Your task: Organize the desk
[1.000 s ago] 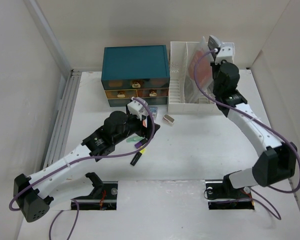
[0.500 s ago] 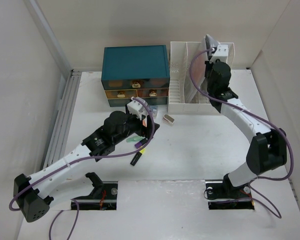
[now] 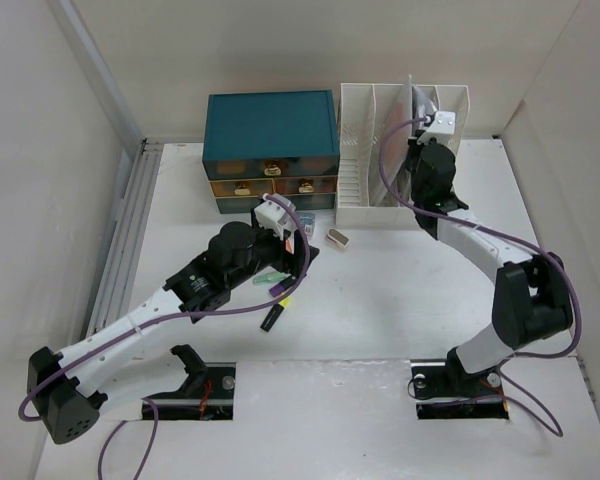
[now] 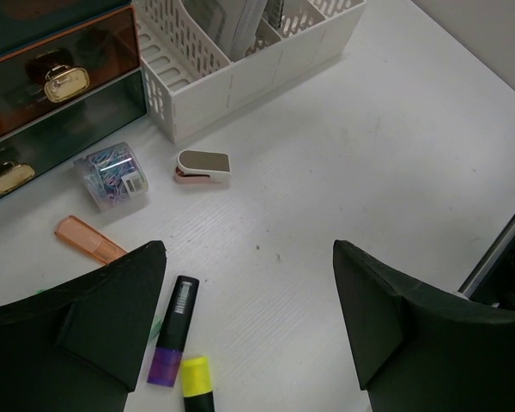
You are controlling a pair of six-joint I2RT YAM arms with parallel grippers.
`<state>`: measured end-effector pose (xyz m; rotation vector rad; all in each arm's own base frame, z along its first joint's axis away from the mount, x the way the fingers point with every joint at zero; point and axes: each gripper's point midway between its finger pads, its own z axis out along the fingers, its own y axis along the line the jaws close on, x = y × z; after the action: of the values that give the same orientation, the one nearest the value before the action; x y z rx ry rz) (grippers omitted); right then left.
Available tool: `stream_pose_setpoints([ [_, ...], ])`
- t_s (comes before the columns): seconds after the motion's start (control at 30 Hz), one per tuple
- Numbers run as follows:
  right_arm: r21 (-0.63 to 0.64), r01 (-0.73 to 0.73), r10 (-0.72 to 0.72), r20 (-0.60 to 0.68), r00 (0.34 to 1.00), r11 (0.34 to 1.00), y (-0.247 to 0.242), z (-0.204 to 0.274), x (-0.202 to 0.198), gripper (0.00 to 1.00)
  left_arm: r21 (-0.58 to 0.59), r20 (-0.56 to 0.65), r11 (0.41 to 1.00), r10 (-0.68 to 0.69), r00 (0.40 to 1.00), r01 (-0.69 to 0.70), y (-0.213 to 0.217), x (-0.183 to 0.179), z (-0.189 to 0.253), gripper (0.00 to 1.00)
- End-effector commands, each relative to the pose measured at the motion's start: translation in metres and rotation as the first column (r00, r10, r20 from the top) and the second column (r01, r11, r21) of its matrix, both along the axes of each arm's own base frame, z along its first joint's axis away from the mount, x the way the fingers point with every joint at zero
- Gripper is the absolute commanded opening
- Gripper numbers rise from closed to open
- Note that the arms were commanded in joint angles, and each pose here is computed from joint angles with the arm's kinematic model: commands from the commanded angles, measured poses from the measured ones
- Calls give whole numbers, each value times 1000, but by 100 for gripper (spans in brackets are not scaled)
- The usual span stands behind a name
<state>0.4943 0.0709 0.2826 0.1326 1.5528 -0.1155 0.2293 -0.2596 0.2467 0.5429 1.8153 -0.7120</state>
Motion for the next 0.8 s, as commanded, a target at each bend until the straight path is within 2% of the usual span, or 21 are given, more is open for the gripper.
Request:
stream_pose_setpoints([
  [0.0, 109, -44, 18, 229, 973, 993, 15, 62, -6, 0, -32, 33, 999, 16, 999, -15, -1, 5, 10, 76],
  [0.13, 91, -24, 7, 188, 982, 996, 14, 39, -4, 0, -32, 32, 999, 16, 999, -15, -1, 5, 10, 76],
  [0.17, 91, -24, 7, 188, 982, 996, 14, 39, -4, 4, -32, 32, 999, 16, 999, -15, -1, 5, 10, 76],
  [0.2, 73, -21, 8, 163, 987, 997, 13, 31, -4, 11, -25, 26, 1000, 16, 1000, -15, 0, 4, 6, 76],
  [0.27, 44, -39, 32, 140, 990, 998, 16, 26, -4, 34, -23, 28, 999, 25, 999, -24, 1, 5, 6, 80],
  [0.3, 31, -37, 33, 131, 991, 999, 14, 30, -8, 54, -35, 29, 999, 39, 999, -38, 1, 7, 8, 81],
  [0.37, 11, -43, 42, 118, 992, 999, 16, 32, -13, 68, -41, 23, 998, 50, 998, -49, 3, 9, 8, 83],
  [0.4, 1, -42, 42, 113, 993, 999, 15, 34, -16, 85, -49, 30, 997, 64, 997, -63, 6, 14, 11, 84],
  [0.47, -36, -38, 41, 109, 993, 999, 9, 47, -28, 96, -72, 21, 993, 100, 995, -98, 14, 20, 15, 84],
  [0.5, -43, -23, 27, 108, 994, 999, 5, 52, -34, 100, -89, 21, 988, 125, 992, -123, 17, 24, 18, 84],
  [0.6, -86, -22, 34, 132, 991, 996, -5, 85, -60, 100, -130, 25, 968, 221, 975, -216, 35, 38, 25, 84],
  [0.63, -91, -50, 61, 131, 990, 995, -3, 90, -67, 100, -129, 27, 962, 245, 969, -239, 40, 41, 25, 81],
  [0.67, -113, -106, 115, 77, 990, 988, 4, 84, -73, 100, -145, 26, 953, 273, 962, -267, 44, 46, 31, 75],
  [0.7, -122, -171, 183, 89, 979, 978, 7, 98, -84, 100, -148, 24, 938, 321, 947, -314, 51, 54, 33, 73],
  [0.73, -151, -389, 401, 60, 914, 909, 37, 95, -91, 100, -146, 24, 931, 343, 939, -336, 55, 59, 34, 71],
  [0.77, -152, -504, 511, 14, 859, 850, 54, 88, -102, 100, -118, 10, 924, 368, 930, -364, 58, 66, 27, 70],
])
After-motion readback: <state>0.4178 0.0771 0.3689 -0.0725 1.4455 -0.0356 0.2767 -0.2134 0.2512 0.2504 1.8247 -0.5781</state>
